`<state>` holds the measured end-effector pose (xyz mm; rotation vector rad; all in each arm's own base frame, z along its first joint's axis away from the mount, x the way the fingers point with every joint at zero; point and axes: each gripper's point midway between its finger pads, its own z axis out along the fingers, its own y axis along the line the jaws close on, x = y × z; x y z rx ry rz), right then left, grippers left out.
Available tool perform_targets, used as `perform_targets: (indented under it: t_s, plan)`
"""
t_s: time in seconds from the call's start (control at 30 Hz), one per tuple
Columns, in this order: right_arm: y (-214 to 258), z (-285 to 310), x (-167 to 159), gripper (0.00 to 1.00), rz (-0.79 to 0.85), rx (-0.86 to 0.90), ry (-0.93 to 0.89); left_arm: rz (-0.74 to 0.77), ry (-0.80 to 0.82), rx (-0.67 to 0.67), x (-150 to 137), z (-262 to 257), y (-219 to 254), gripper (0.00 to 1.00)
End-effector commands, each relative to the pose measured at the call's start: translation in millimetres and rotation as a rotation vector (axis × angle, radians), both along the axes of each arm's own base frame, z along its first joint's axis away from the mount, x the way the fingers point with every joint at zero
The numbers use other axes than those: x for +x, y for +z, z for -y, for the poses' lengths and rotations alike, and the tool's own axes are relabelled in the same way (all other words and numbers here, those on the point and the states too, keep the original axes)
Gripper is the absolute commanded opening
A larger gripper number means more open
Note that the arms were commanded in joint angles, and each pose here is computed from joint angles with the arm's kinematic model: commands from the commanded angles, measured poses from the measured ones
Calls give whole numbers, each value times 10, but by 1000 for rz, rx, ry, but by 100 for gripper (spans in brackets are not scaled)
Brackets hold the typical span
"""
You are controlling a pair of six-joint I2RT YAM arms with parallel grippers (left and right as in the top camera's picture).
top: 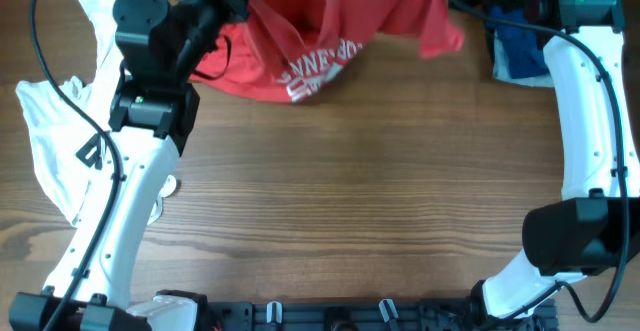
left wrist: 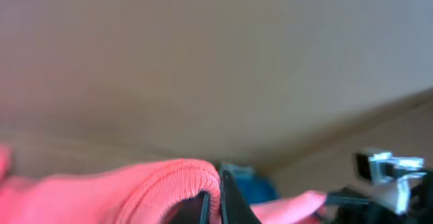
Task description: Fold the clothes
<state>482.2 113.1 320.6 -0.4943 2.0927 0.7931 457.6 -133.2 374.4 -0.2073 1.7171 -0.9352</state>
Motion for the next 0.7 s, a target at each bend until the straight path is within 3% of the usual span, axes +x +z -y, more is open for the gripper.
perform_targets:
  t_s: [0.0,0.43,0.57,0.67]
  plan:
    - [-382,446,138,4,-72,-154,-146,-93,23,132,-15,-104,-334,4]
    - [-544,994,156,4,-137,-230,-301,-430,-83,428,-391,-141,-1400,8]
    - [-609,1122,136,4,-168,-228,-325,-502,-148,484,-475,-21,-1685,14]
    - [-690,1125,124,4,-196,-229,-322,-532,-201,535,-527,70,-1863,29]
